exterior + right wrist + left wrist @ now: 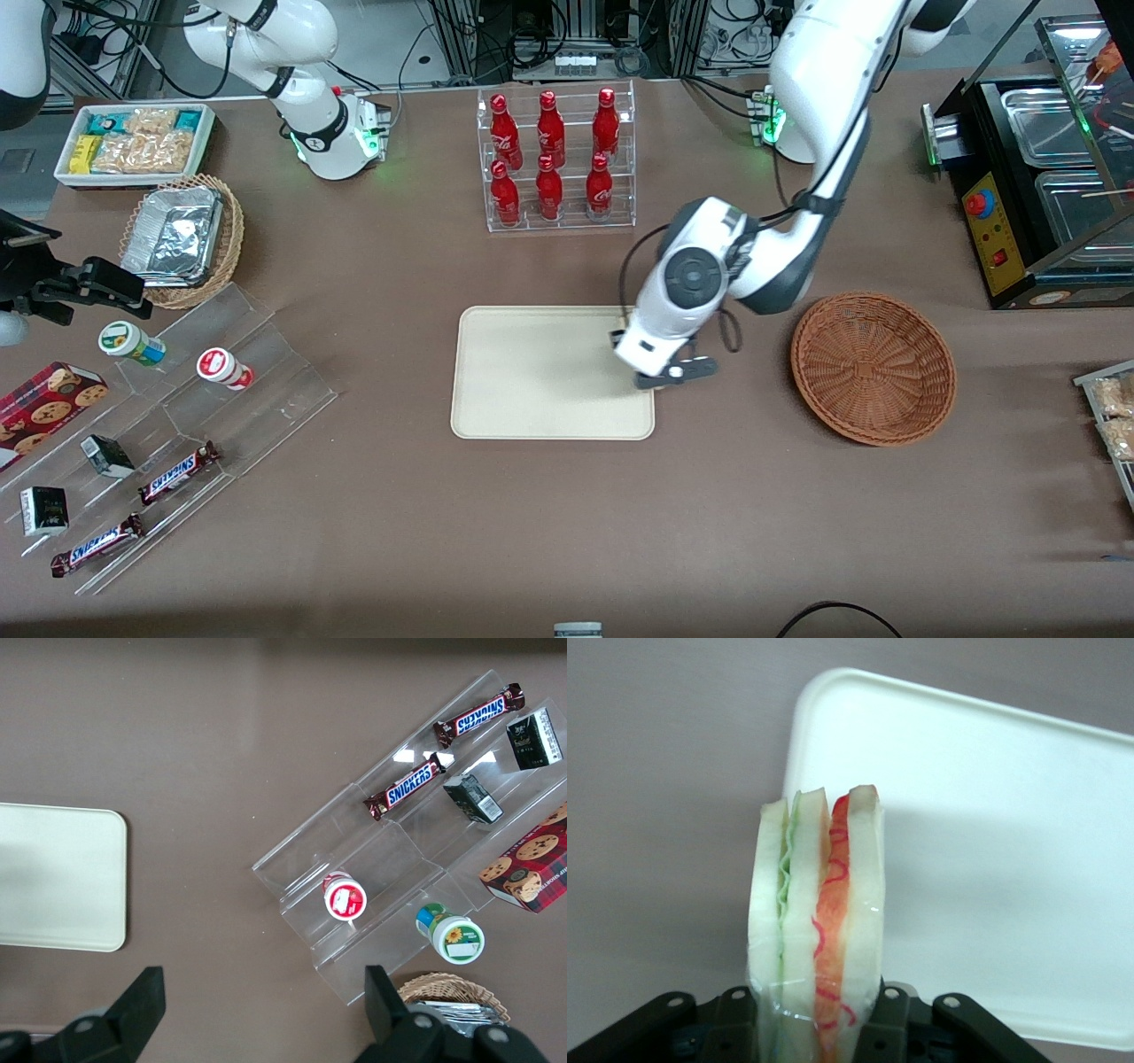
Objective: Place sandwich from basket to tray
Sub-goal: 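Carry the sandwich with the left gripper over the cream tray, then lower the sandwich onto the tray and open the left gripper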
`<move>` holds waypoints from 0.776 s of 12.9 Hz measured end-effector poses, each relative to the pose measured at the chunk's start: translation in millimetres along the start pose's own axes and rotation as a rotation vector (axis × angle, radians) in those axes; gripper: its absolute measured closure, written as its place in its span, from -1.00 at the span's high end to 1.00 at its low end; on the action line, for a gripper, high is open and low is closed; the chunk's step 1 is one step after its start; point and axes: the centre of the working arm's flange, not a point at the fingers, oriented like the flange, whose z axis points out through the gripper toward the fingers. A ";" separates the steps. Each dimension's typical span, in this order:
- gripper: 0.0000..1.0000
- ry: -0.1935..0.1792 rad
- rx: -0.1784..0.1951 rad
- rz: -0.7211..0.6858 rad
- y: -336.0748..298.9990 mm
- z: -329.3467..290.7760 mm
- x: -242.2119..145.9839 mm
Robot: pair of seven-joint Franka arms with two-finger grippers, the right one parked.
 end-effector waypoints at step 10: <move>-0.31 -0.016 0.139 0.234 24.5 66.6 -5.6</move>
